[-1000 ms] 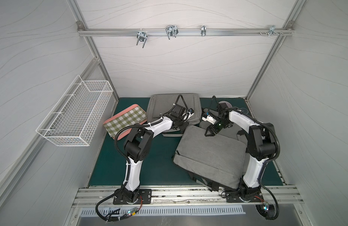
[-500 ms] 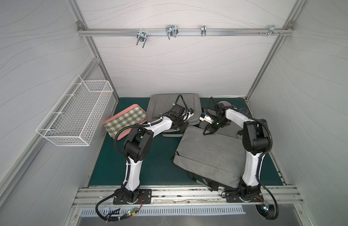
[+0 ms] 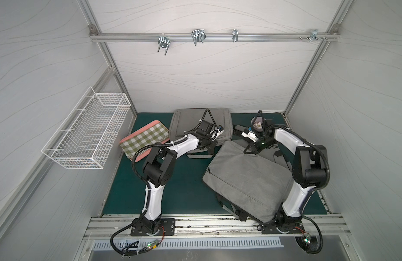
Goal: Open the zippered laptop bag and take out the laptop
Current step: Adjust the zippered laptop bag.
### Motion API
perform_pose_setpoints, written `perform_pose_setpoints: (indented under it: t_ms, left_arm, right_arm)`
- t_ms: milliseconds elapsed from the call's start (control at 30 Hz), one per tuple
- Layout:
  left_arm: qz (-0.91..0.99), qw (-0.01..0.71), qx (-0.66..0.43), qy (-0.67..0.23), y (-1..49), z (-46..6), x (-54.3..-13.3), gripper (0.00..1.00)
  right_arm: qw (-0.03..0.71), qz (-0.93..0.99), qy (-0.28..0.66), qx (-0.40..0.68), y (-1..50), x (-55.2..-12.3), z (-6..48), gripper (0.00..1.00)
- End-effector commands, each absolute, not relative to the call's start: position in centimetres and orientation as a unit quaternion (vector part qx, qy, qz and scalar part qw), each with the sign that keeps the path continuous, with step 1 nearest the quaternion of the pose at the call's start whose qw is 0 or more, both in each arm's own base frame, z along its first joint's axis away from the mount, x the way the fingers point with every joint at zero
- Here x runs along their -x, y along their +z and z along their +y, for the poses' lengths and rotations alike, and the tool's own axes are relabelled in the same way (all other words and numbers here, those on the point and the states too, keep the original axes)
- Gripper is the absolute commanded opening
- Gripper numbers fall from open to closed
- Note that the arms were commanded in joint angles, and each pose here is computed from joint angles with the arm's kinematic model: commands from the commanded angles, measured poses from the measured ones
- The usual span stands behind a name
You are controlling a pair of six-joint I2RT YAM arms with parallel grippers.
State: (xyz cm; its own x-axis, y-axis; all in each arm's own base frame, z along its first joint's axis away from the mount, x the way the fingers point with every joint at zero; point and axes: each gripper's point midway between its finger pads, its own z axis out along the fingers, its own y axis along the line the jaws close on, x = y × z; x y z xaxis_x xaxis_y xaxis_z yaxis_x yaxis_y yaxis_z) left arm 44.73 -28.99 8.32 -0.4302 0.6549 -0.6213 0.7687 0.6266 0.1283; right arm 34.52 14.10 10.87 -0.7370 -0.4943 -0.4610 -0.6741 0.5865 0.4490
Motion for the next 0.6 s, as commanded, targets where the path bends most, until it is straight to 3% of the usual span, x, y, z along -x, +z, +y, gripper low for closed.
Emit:
perform_pose_setpoints:
  t_ms: [0, 433, 500, 567]
  left_arm:
    - [0.827, 0.384, -0.402, -0.083, 13.1, -28.5, -46.8, 0.1]
    - [0.82, 0.4, -0.4, -0.089, 15.1, -28.7, -46.9, 0.1]
    - [0.817, 0.402, -0.402, -0.093, 15.4, -28.9, -46.8, 0.1]
    - [0.816, 0.402, -0.404, -0.096, 15.4, -29.0, -46.7, 0.1]
  right_arm:
    - [0.192, 0.881, 0.297, 0.315, 12.8, -35.1, 11.7, 0.0]
    - [0.253, 0.932, 0.238, 0.105, 11.7, -36.8, -0.7, 0.0]
    - [0.246, 0.939, 0.222, 0.091, 10.9, -36.3, -1.4, 0.03]
    - [0.247, 0.943, 0.207, 0.084, 10.6, -36.1, -1.7, 0.17]
